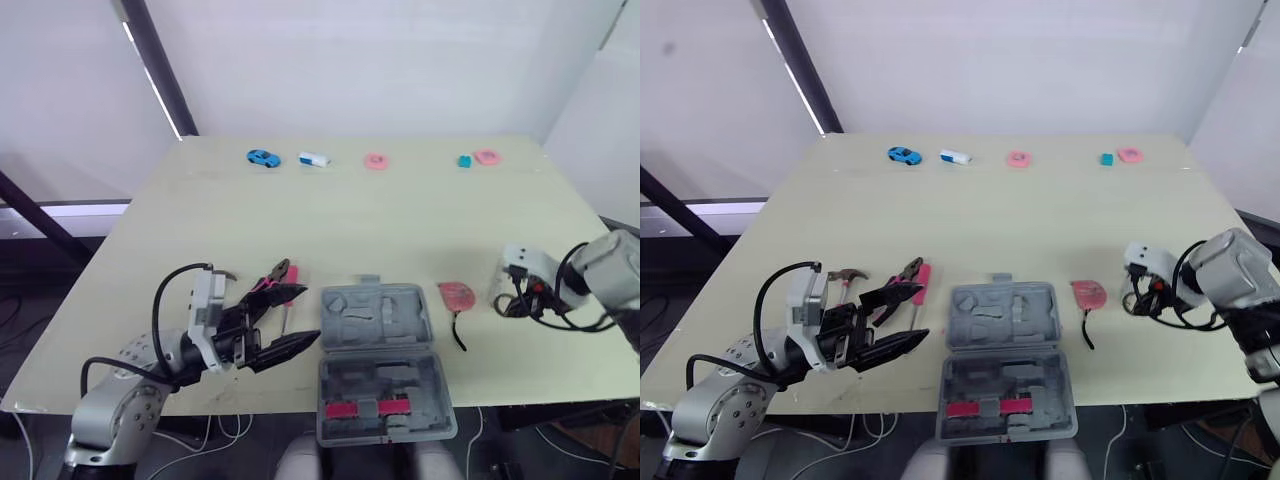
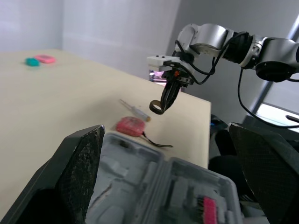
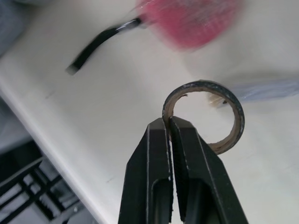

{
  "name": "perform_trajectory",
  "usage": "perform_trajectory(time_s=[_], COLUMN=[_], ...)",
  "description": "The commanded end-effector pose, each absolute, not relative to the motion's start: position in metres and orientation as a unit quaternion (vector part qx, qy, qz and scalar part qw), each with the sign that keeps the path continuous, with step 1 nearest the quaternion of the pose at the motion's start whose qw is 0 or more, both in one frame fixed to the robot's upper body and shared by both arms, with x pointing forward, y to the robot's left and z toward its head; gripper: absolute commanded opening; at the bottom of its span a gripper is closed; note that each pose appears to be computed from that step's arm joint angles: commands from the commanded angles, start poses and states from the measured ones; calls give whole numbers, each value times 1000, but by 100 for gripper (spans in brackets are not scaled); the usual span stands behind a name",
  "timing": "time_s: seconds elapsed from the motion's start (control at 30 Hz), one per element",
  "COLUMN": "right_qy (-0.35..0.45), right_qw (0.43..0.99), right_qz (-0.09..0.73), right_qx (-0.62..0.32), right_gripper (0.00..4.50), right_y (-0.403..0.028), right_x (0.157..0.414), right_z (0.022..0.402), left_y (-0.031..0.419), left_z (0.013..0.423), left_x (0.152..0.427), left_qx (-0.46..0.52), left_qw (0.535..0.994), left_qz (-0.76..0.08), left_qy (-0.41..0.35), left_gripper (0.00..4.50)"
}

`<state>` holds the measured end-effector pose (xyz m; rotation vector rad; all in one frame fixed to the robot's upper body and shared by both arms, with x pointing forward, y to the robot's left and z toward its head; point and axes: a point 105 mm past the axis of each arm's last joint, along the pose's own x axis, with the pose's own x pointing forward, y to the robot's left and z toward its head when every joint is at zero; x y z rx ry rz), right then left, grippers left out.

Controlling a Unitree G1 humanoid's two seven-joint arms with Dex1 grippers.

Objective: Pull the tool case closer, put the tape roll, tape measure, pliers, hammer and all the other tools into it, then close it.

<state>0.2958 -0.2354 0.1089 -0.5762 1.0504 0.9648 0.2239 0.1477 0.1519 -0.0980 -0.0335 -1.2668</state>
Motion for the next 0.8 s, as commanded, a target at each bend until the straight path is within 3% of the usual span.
perform_trajectory(time_s=[0.03,0.4,0.5,0.63,0.8], right_qy=[456,471,472,451,435], right_qw=[725,725,723,741,760], right_qz=[442,420,421,411,404], right_qx=[-267,-277,-278,-281,-265], right_gripper=[9,9,84,260,260], right_y=[-216,-210,-214,-212,-206], right_x=[276,258,257,260,256], right_z=[110,61,57,60,60], left_y=[146,149,149,150,150], left_z=[153,141,142,141,142], left_x=[213,205,205,206,206], left_qx=[-27,6,6,7,8], left_qw=[785,770,769,769,770], left_qz=[-618,-638,-639,-639,-638], left_qy=[-10,12,12,13,11], left_gripper=[450,450,450,450,450])
